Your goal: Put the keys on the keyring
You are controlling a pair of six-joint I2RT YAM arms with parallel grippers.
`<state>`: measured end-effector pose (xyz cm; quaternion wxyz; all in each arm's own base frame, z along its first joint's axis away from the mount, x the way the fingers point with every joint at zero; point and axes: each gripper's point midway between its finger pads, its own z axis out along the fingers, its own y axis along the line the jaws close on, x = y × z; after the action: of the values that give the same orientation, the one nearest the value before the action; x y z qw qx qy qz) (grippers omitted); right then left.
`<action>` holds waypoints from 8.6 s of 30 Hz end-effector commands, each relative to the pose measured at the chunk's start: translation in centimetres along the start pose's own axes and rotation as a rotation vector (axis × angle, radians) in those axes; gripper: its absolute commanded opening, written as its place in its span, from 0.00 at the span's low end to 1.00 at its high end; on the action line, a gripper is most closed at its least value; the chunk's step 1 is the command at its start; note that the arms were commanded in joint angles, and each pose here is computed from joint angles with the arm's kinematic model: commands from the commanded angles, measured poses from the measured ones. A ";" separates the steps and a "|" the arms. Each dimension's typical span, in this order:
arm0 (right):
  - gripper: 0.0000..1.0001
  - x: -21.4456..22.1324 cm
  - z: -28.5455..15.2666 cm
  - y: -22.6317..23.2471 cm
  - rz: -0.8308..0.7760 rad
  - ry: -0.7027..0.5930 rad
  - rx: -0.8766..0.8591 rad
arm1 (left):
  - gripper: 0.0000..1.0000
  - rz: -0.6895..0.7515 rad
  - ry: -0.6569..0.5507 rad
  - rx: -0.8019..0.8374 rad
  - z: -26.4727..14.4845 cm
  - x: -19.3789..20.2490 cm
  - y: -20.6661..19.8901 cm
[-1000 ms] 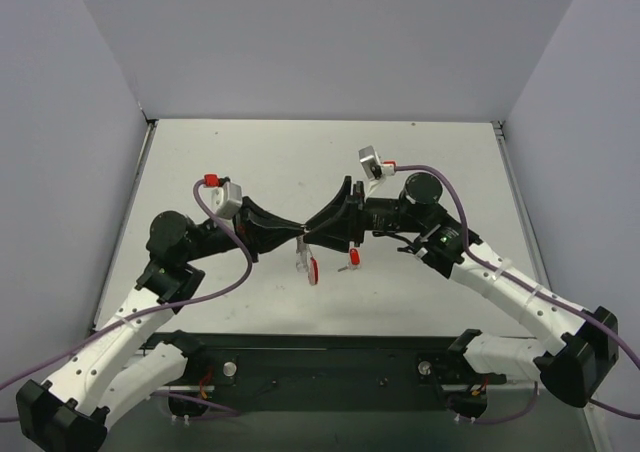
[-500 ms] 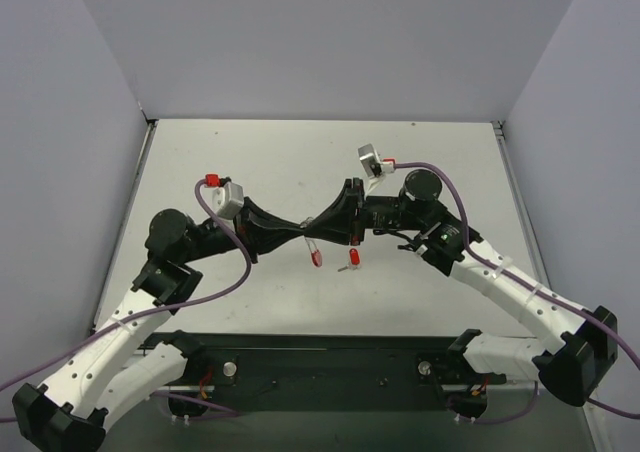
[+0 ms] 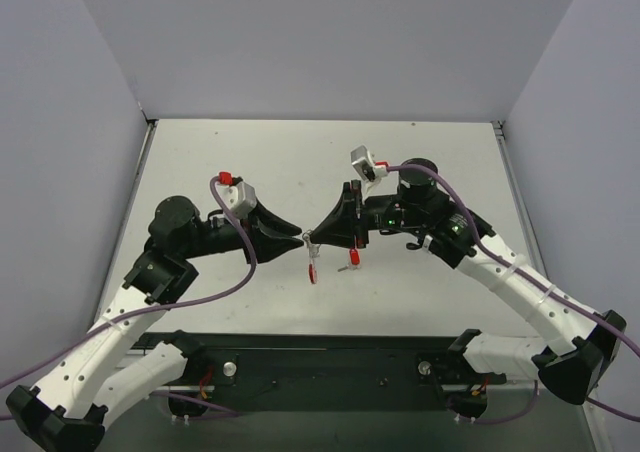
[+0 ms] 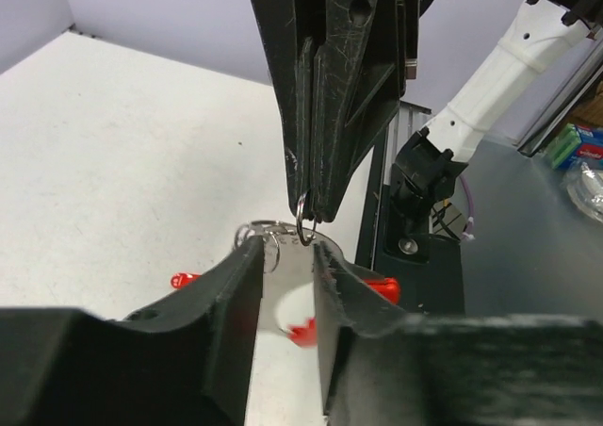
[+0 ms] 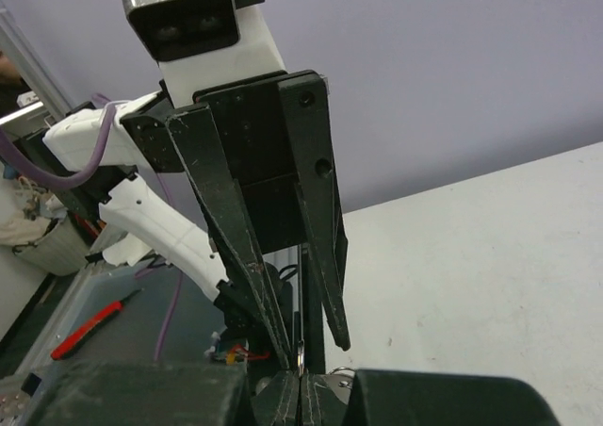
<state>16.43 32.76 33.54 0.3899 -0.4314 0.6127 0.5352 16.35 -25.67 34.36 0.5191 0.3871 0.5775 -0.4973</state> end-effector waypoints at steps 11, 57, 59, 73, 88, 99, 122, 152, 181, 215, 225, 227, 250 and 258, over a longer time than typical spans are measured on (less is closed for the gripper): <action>0.00 0.3 -0.8 0.5 -0.093 0.092 -0.015 | 0.64 0.021 0.046 0.044 -0.1 -0.9 -0.9; 0.89 -3.1 -7.5 -6.4 0.028 -0.231 0.447 | 0.00 0.073 0.006 0.068 1.6 0.0 -1.0; 0.90 -2.4 -8.2 -8.2 0.097 -0.234 0.500 | 0.00 0.090 -0.028 0.057 1.6 -0.3 -0.9; 0.96 10.0 -13.0 -16.4 0.418 0.027 1.000 | 0.00 -0.064 -0.024 -0.247 1.3 2.8 6.1; 0.67 23.9 -8.2 -18.2 0.555 0.597 1.060 | 0.00 -0.195 -0.087 -0.453 -3.6 3.1 11.3; 0.43 26.6 -7.4 -19.3 0.604 0.635 1.022 | 0.00 -0.182 -0.094 -0.449 -3.8 2.8 11.0; 0.23 28.2 -7.4 -19.6 0.710 0.593 0.970 | 0.00 -0.158 -0.087 -0.444 -4.1 2.1 10.4; 0.00 28.2 -5.9 -18.9 0.752 0.560 0.893 | 0.00 -0.149 -0.072 -0.454 -4.3 2.5 10.4; 0.03 29.1 -6.9 -19.5 0.618 0.682 1.023 | 0.00 -0.142 -0.067 -0.449 -4.4 2.4 10.2; 0.00 9.7 -3.3 -4.9 0.001 0.261 0.156 | 0.00 0.027 -0.011 -0.088 -3.1 0.4 3.5; 0.00 7.8 -3.7 -0.3 -0.025 0.278 -0.064 | 0.00 0.116 0.042 -0.093 -3.4 0.0 3.2; 0.00 8.0 -3.7 -0.4 -0.016 0.289 -0.056 | 0.00 0.114 0.045 -0.101 -3.4 -0.1 3.4; 0.00 8.2 -10.8 -15.9 0.516 0.317 0.948 | 0.00 0.084 0.042 -0.141 -3.3 0.7 4.3; 0.00 7.2 -10.4 -16.8 0.491 0.212 0.879 | 0.00 0.057 0.043 -0.141 -3.1 1.0 4.5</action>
<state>29.40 20.20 20.11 0.3091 -0.1368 0.9223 0.1875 19.64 -21.49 31.00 0.5254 0.3715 0.6327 -0.4309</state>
